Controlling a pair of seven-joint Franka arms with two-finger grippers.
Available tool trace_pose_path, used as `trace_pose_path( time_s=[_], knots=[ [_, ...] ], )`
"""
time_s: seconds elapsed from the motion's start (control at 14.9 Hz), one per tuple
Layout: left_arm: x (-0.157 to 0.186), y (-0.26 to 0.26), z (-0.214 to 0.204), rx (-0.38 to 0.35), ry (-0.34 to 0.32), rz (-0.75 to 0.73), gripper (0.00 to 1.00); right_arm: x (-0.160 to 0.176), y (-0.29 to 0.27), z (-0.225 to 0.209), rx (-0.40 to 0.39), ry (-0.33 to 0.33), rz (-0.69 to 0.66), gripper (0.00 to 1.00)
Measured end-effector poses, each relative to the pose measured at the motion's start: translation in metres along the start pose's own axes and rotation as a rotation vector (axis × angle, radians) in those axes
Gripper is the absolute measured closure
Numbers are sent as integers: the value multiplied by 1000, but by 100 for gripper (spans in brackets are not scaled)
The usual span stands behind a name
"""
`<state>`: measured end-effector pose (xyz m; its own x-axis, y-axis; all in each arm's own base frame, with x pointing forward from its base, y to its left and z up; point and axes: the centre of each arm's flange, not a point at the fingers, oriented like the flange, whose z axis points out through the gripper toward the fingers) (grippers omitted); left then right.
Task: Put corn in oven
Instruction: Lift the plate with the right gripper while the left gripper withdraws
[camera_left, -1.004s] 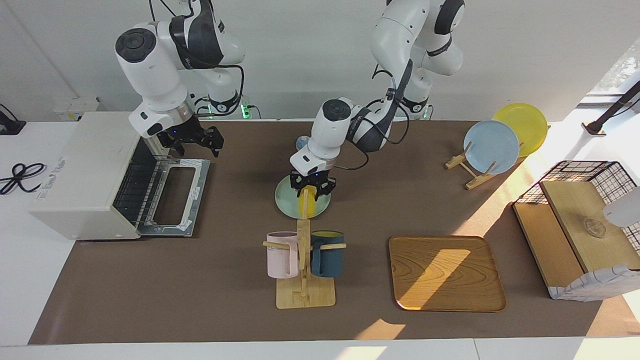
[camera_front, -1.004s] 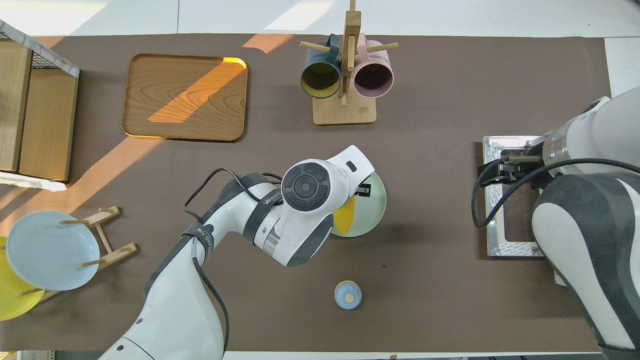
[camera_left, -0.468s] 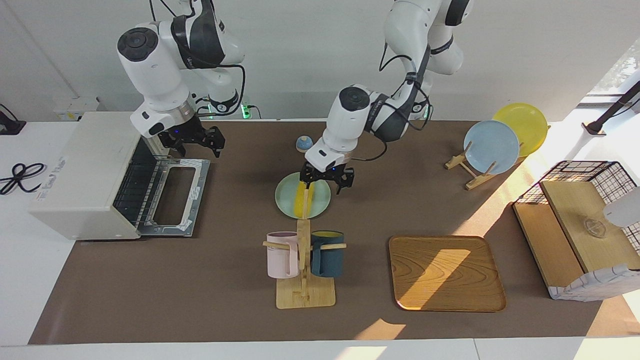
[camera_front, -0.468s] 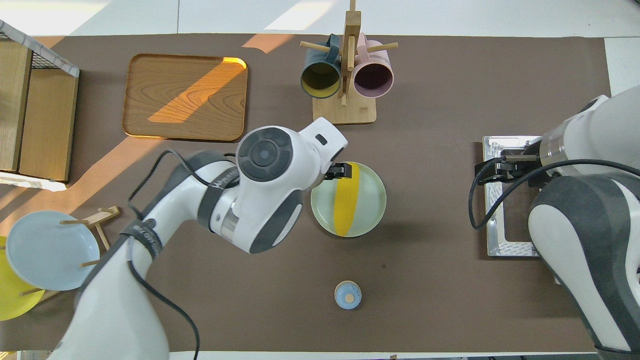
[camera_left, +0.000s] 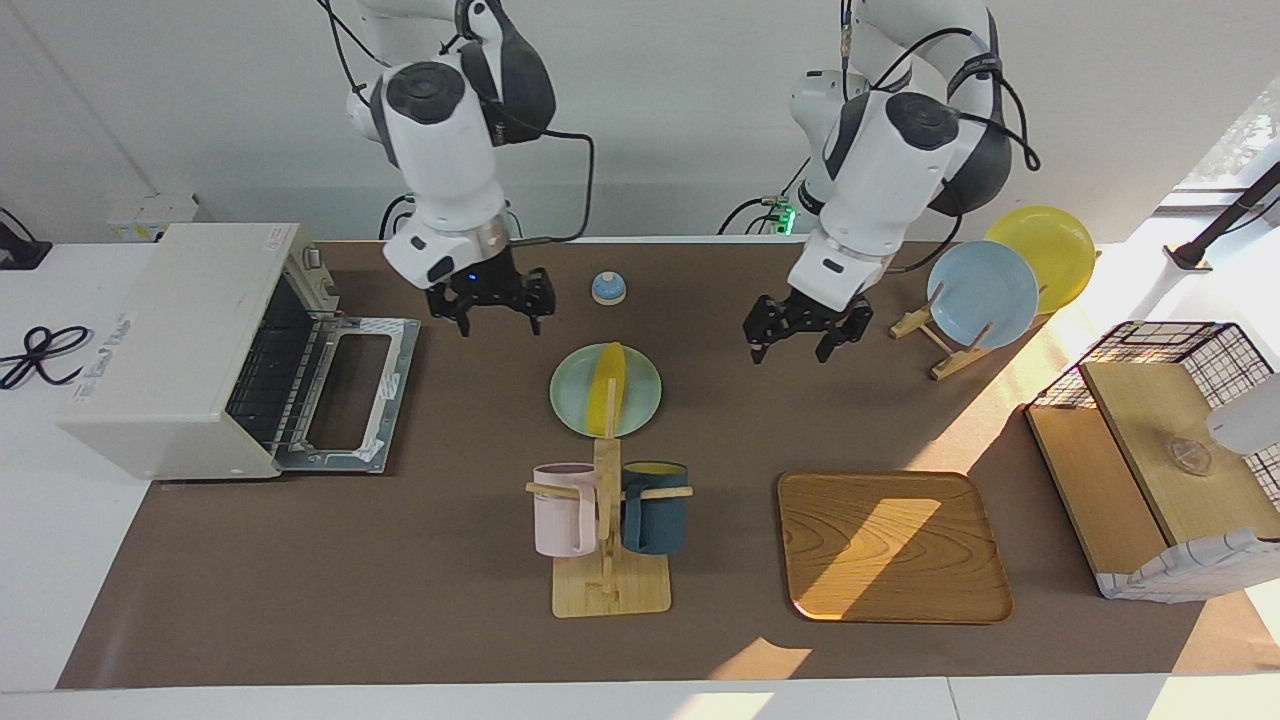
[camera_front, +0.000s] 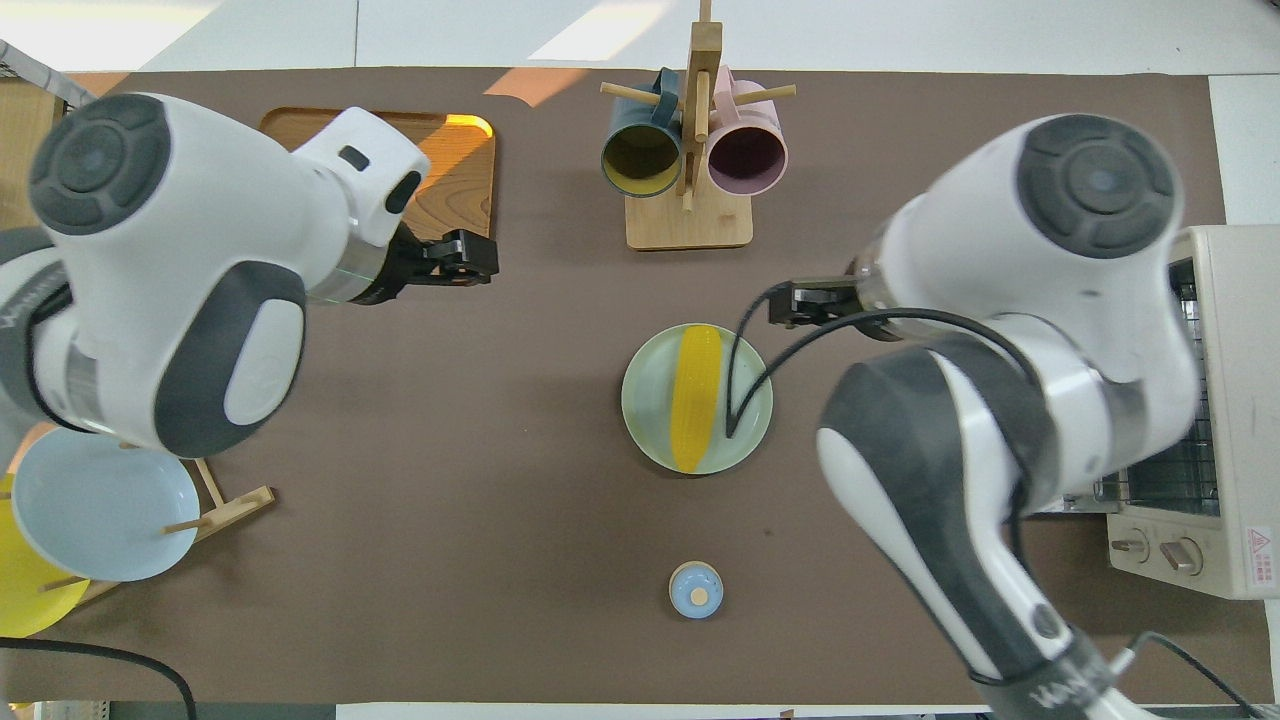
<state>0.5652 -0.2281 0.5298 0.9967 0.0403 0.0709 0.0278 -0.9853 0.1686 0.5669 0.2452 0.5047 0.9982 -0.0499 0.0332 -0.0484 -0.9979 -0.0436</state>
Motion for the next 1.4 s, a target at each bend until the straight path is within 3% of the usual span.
trace_pose_path(
  time_s=[0.13, 0.33, 0.6, 0.74, 0.8, 0.94, 1.2, 1.4],
  knots=[
    [11, -44, -28, 12, -12, 28, 0, 3, -60, 40, 23, 28, 8, 0],
    [18, -93, -64, 39, -38, 65, 0, -22, -138, 107, 14, 34, -3, 0],
    [3, -115, -87, 66, -96, 77, 0, -38, -170, 166, -11, 37, -36, 3],
    [-6, -118, -97, 73, -121, 76, 0, -40, -164, 181, -14, 38, -50, 22],
    [-10, -119, -100, 78, -132, 80, 0, -42, -160, 189, -16, 36, -55, 22],
    [-15, -121, -99, 93, -143, 89, 0, -50, -154, 202, -29, 19, -61, 34],
    [-19, -125, -85, 116, -158, 154, 0, -65, -151, 208, -41, 0, -74, 44],
    [-17, -123, -83, 114, -140, 172, 0, -65, -149, 205, -41, 1, -79, 80]
  ],
)
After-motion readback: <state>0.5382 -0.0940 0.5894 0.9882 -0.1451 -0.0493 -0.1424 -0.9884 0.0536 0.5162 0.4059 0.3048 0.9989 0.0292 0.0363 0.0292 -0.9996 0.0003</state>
